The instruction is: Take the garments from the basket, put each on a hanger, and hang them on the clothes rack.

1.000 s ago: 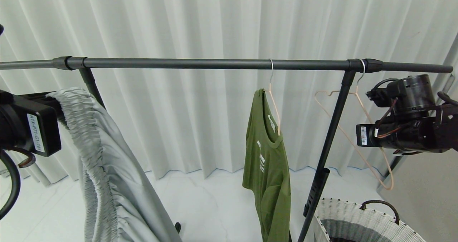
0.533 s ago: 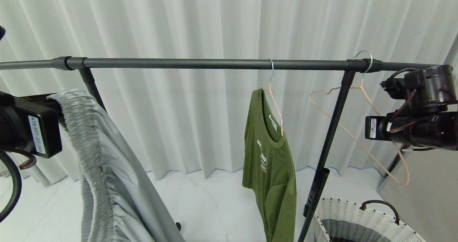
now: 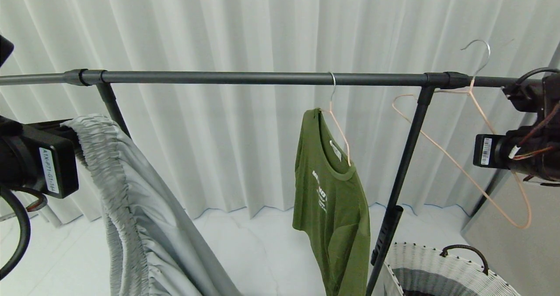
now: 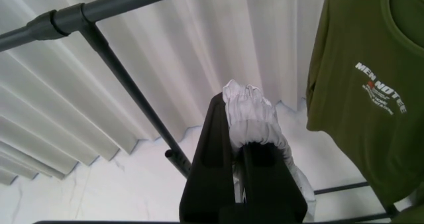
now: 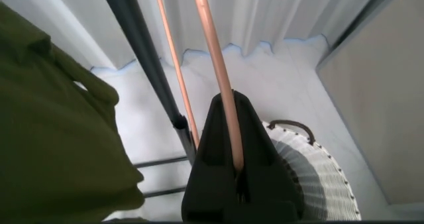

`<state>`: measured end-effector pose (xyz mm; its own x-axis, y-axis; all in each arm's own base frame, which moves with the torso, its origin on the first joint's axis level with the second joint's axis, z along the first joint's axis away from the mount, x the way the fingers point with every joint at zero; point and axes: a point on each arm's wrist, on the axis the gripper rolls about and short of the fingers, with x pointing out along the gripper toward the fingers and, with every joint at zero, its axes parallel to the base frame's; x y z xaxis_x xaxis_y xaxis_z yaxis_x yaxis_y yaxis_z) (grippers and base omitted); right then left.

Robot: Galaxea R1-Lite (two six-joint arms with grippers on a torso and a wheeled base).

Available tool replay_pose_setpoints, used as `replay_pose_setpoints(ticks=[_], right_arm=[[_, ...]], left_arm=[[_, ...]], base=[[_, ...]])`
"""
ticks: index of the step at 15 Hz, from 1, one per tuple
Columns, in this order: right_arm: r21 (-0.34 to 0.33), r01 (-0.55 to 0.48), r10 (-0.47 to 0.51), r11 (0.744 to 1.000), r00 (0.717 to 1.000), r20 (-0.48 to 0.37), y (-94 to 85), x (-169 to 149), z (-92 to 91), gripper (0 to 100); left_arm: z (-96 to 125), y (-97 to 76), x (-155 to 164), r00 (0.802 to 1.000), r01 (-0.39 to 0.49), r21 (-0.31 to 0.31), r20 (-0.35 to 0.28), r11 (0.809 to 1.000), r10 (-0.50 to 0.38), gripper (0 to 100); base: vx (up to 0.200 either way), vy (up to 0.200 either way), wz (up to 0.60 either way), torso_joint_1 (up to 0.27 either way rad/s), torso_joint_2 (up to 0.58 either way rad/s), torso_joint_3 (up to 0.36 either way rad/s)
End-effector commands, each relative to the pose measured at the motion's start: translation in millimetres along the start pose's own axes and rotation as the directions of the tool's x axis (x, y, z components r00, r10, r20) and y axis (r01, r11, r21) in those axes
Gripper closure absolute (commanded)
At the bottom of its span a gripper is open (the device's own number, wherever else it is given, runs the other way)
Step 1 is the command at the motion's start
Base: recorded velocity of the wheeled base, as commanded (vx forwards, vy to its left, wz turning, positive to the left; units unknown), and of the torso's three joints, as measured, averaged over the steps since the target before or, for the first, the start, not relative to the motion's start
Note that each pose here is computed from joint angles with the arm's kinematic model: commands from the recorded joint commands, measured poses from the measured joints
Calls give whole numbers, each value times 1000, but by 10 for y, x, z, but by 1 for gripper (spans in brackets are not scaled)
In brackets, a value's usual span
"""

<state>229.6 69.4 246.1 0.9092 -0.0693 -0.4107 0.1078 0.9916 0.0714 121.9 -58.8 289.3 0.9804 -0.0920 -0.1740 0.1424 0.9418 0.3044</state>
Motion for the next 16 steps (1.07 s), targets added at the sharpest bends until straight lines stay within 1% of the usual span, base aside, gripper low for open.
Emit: replay_pose_setpoints(ticks=[1, 5, 9, 11, 15, 16], right_arm=[[12, -10, 9, 1000, 999, 36, -116, -266, -51, 100], [0, 1, -1, 1000, 1000, 6, -256, -436, -331, 100], [-9, 47, -47, 999, 999, -5, -345, -524, -503, 100], [-12, 49, -49, 999, 999, -12, -383, -569, -580, 100], [-16, 49, -49, 999, 999, -19, -431, -629, -676, 100], [-16, 47, -48, 999, 999, -18, -434, -639, -682, 100]], left_arm=[[-7, -8, 16, 1000, 1, 3, -6, 1000, -1, 100], [-8, -8, 16, 1000, -2, 3, -8, 1000, 2, 100], [-30, -14, 18, 1000, -1, 6, -13, 1000, 1, 100], [-47, -21, 22, 1000, 1, 9, -20, 1000, -1, 100], [-54, -23, 24, 1000, 1, 8, -22, 1000, -1, 100], [-69, -27, 24, 1000, 2, 10, -26, 1000, -2, 100]], base=[[-200, 0, 0, -2, 2, 2], [-200, 0, 0, 1, 4, 6], [-200, 0, 0, -4, 5, 1], [-200, 0, 0, 2, 2, 0], [-200, 0, 0, 0, 0, 4], [0, 0, 0, 0, 0, 0]])
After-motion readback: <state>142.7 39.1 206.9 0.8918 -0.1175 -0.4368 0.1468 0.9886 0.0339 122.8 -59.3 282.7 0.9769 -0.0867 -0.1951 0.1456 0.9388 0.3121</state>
